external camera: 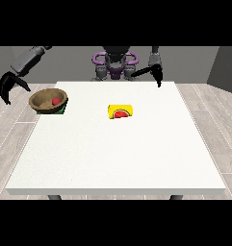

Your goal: Pick the cup and pour the ball into the bowl, then pick the bowl and place it on the pad

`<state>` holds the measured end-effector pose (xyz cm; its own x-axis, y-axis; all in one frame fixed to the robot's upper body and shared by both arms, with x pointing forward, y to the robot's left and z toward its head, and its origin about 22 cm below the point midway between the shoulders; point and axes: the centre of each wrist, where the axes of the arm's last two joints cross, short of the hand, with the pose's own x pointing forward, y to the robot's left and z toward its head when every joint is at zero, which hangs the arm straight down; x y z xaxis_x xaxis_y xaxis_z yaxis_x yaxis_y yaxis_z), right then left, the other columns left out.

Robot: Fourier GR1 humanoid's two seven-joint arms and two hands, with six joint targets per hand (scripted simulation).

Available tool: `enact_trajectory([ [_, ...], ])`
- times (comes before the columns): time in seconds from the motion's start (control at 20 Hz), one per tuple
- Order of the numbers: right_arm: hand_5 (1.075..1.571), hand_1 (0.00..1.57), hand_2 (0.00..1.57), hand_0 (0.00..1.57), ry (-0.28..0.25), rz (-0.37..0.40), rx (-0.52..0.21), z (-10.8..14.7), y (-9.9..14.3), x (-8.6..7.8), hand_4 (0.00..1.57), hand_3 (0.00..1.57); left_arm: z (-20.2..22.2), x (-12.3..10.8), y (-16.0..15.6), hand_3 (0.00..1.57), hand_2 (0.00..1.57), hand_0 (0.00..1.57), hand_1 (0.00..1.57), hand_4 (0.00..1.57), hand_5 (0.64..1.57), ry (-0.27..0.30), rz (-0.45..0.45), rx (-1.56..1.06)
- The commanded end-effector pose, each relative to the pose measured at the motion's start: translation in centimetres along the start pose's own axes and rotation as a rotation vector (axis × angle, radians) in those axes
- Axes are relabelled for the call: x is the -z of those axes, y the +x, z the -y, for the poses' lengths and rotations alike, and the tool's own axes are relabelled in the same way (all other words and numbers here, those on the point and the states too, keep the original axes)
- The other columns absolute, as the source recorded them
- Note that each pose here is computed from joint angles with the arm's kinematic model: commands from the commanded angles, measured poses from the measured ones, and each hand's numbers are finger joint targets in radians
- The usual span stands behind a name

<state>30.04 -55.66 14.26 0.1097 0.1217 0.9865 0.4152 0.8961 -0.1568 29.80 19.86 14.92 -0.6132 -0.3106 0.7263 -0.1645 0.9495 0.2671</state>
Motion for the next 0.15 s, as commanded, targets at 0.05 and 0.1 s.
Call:
enact_trajectory([
  [0.05,1.501,0.0,0.27,0.0,0.053,0.009,0.029,2.7,5.1,-0.3,0.0,0.26,0.7,-0.8,-2.2,0.0,0.0,0.0,0.0,0.0,1.569,-0.007,-0.08,-0.026],
  [0.1,1.503,0.0,0.19,0.0,0.077,0.001,0.029,3.1,6.9,-0.3,0.0,0.29,1.3,-1.4,-3.5,0.0,0.0,0.0,0.0,0.0,1.569,-0.054,-0.131,-0.029],
])
